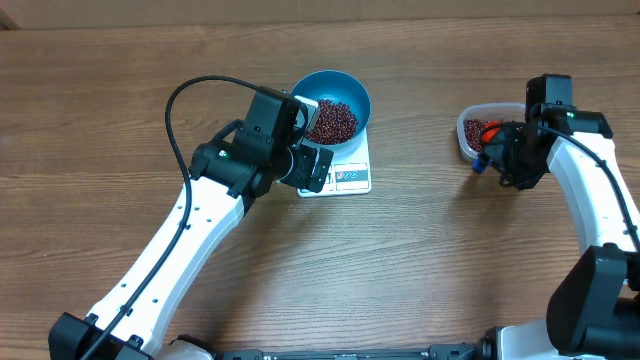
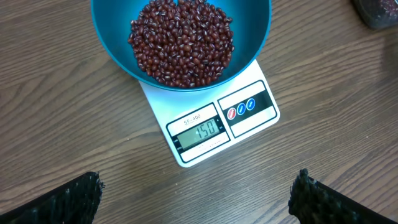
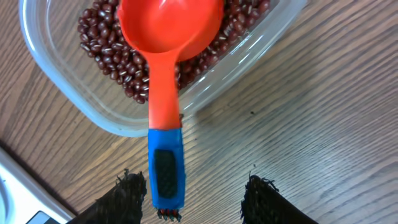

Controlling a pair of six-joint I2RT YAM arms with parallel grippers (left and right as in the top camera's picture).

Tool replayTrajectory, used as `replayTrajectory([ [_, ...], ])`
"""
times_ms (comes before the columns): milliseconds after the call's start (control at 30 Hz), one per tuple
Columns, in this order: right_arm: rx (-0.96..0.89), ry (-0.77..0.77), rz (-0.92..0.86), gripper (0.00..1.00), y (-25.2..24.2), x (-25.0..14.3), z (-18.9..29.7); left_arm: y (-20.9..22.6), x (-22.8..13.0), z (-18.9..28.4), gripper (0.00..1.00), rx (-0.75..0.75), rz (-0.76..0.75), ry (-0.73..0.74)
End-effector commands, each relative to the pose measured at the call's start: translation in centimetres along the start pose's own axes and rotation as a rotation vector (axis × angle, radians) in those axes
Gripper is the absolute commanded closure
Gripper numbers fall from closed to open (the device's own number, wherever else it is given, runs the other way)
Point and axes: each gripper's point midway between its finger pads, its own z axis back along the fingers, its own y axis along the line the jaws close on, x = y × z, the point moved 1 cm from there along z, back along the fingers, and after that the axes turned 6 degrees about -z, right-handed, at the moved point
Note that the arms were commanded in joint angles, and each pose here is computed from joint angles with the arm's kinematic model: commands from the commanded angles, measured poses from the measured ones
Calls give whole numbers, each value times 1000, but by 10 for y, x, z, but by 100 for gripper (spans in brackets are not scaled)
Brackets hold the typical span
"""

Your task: Scoop item into bowl and weigh 150g on scale

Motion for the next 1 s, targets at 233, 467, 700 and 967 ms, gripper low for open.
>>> replayTrajectory([
  [233,-33,-70,61,44,0,16,24,-2,1,3,1,-11,-19,-9],
  [467,186,-77,392,44,46,-12,76,-2,1,3,0,-11,-19,-9],
  [700,473,-33,870,37,104,-87,112,-2,1,3,0,-11,-19,-9],
  [967,544,1,1107,26,135,-150,118,-2,1,3,0,-11,-19,-9],
])
